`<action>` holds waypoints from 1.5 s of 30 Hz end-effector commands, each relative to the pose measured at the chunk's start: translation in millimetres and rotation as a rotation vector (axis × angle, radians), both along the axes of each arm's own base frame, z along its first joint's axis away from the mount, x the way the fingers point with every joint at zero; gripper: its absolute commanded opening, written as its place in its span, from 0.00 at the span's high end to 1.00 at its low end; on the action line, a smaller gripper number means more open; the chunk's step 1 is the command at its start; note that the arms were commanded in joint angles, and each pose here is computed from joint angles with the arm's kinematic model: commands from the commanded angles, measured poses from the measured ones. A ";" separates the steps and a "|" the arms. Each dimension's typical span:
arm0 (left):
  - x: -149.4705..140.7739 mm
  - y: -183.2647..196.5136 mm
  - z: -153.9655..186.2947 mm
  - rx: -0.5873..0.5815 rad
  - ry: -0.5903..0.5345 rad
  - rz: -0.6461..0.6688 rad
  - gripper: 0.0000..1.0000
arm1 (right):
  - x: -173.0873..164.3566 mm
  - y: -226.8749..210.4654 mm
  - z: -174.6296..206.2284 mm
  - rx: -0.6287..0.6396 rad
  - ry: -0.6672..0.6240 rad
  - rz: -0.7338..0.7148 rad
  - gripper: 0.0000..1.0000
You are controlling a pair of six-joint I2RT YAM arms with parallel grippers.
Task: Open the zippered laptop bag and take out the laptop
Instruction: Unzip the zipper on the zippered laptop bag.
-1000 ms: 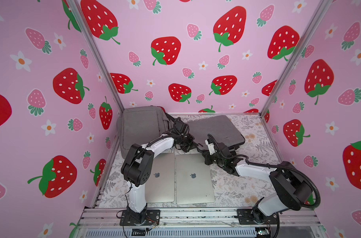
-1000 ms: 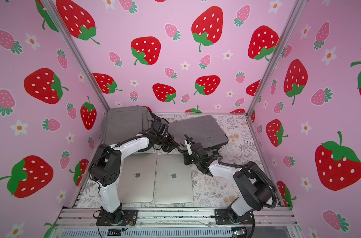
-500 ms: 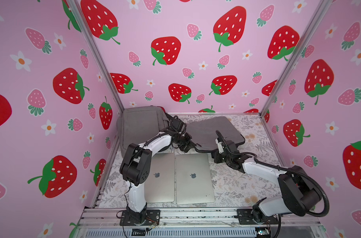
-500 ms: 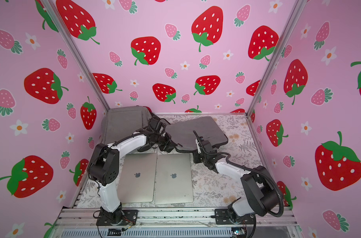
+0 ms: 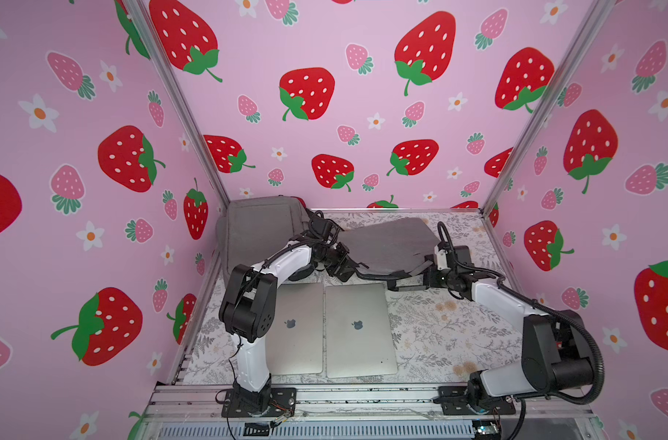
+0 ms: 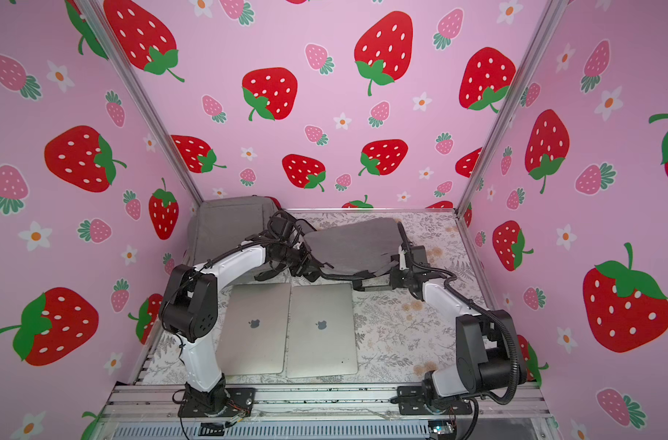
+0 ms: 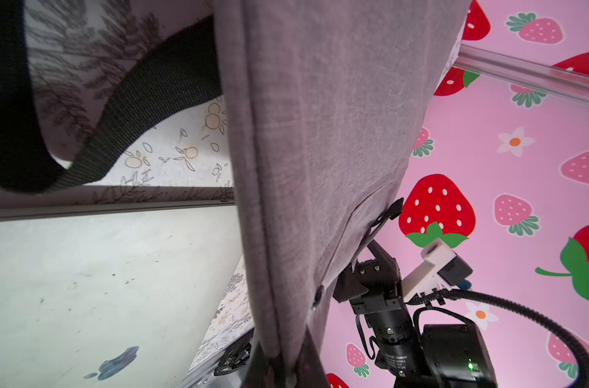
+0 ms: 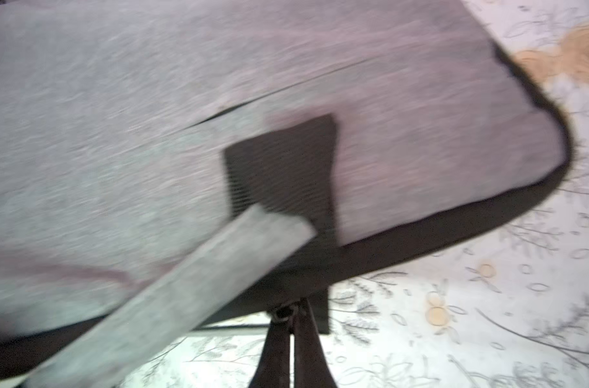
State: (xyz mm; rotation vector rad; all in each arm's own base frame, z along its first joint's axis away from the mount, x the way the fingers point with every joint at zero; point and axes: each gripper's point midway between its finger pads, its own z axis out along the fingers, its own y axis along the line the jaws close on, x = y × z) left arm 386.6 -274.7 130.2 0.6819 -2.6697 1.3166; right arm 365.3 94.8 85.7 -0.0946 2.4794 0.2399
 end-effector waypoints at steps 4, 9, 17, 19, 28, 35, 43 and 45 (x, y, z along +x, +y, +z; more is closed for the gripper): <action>15.8 15.6 6.5 0.020 -0.042 0.031 1.00 | 13.9 -63.8 -7.6 -0.120 0.050 -0.100 1.00; 12.6 16.0 0.6 0.028 -0.030 0.022 1.00 | 32.0 -94.8 -11.2 -0.149 0.066 -0.135 1.00; 9.1 17.2 -15.0 0.050 -0.015 -0.004 1.00 | 71.8 -96.5 -9.0 -0.108 0.032 -0.079 1.00; 9.1 17.8 -19.4 0.071 -0.012 -0.025 1.00 | 77.5 -90.5 -6.7 -0.094 0.017 -0.036 1.00; 10.0 4.8 -22.0 0.082 -0.014 -0.079 1.00 | 62.9 -64.3 15.0 -0.005 0.001 0.095 0.70; 14.1 0.1 -22.8 0.087 -0.018 -0.070 1.00 | 28.0 -40.5 28.1 0.279 0.062 -0.051 0.49; 13.4 1.6 -19.6 0.156 -0.075 -0.114 0.76 | 13.0 2.2 29.1 0.604 0.084 -0.219 0.32; 15.6 4.2 -14.9 0.178 -0.114 -0.131 0.71 | 7.1 8.2 28.8 0.580 0.085 -0.216 0.27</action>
